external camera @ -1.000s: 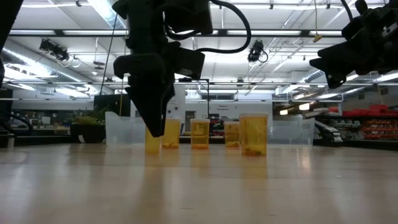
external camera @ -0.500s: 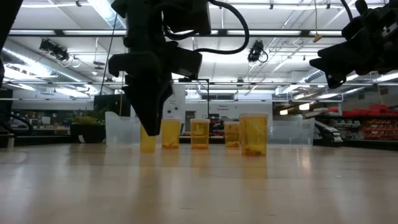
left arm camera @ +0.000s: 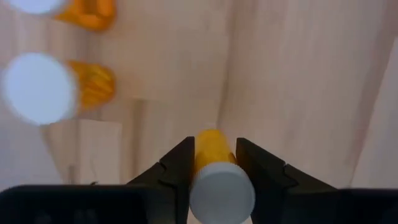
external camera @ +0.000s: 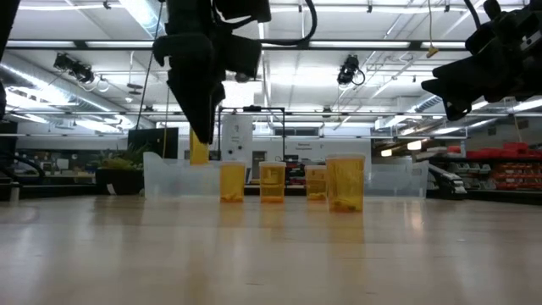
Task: Pick and place medicine bottles into bin by pill shape (circle, oval)
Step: Put the orange small pill bottle into the left transparent bin
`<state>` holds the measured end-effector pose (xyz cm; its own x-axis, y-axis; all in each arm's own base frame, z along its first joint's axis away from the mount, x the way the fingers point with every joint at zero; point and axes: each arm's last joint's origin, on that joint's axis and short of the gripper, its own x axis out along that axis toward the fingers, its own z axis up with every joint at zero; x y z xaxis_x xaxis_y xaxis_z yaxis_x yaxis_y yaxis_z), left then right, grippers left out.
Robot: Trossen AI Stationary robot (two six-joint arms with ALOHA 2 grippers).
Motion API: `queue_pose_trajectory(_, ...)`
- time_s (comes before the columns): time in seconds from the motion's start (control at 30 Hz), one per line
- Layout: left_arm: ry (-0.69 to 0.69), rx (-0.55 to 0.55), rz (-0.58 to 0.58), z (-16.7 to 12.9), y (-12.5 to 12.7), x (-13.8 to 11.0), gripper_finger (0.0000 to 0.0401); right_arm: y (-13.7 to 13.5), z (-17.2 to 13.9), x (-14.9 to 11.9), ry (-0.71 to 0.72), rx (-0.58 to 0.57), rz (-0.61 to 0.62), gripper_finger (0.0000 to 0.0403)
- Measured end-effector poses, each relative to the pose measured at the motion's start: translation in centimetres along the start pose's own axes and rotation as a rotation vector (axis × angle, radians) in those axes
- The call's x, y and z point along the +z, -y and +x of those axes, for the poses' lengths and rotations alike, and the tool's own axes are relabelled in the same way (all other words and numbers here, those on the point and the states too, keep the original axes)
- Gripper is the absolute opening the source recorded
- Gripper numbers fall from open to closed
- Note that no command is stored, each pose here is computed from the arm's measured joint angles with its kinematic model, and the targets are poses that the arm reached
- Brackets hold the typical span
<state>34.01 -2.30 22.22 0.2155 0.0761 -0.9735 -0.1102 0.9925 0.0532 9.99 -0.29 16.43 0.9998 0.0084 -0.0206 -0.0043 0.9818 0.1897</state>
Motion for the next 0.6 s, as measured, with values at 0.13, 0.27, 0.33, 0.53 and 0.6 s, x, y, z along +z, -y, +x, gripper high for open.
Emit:
queue_pose_trajectory(0.13, 0.007, 0.009, -0.011, -0.6, -1.6, 0.0, 0.0134, 0.0, 0.0, 0.0, -0.001, 0.000, 0.000, 0.0147)
queue_pose_trajectory(0.27, -0.002, 0.024, -0.019, -0.9, -3.6, -0.1, 0.0120, 0.0, 0.0, 0.0, -0.002, 0.000, 0.000, 0.0147)
queue_pose_trajectory(0.33, -0.002, 0.039, -0.020, -1.1, -4.6, -0.1, 0.0113, 0.0, 0.0, 0.0, -0.002, -0.001, 0.000, 0.0147)
queue_pose_trajectory(0.53, -0.005, 0.097, -0.038, -1.1, -8.1, -0.2, 0.0125, 0.0, 0.0, 0.0, -0.002, 0.000, 0.000, 0.0147)
queue_pose_trajectory(0.6, -0.005, 0.106, -0.054, -1.0, -9.4, -0.3, 0.0131, 0.0, 0.0, 0.0, -0.001, 0.000, 0.000, 0.0147)
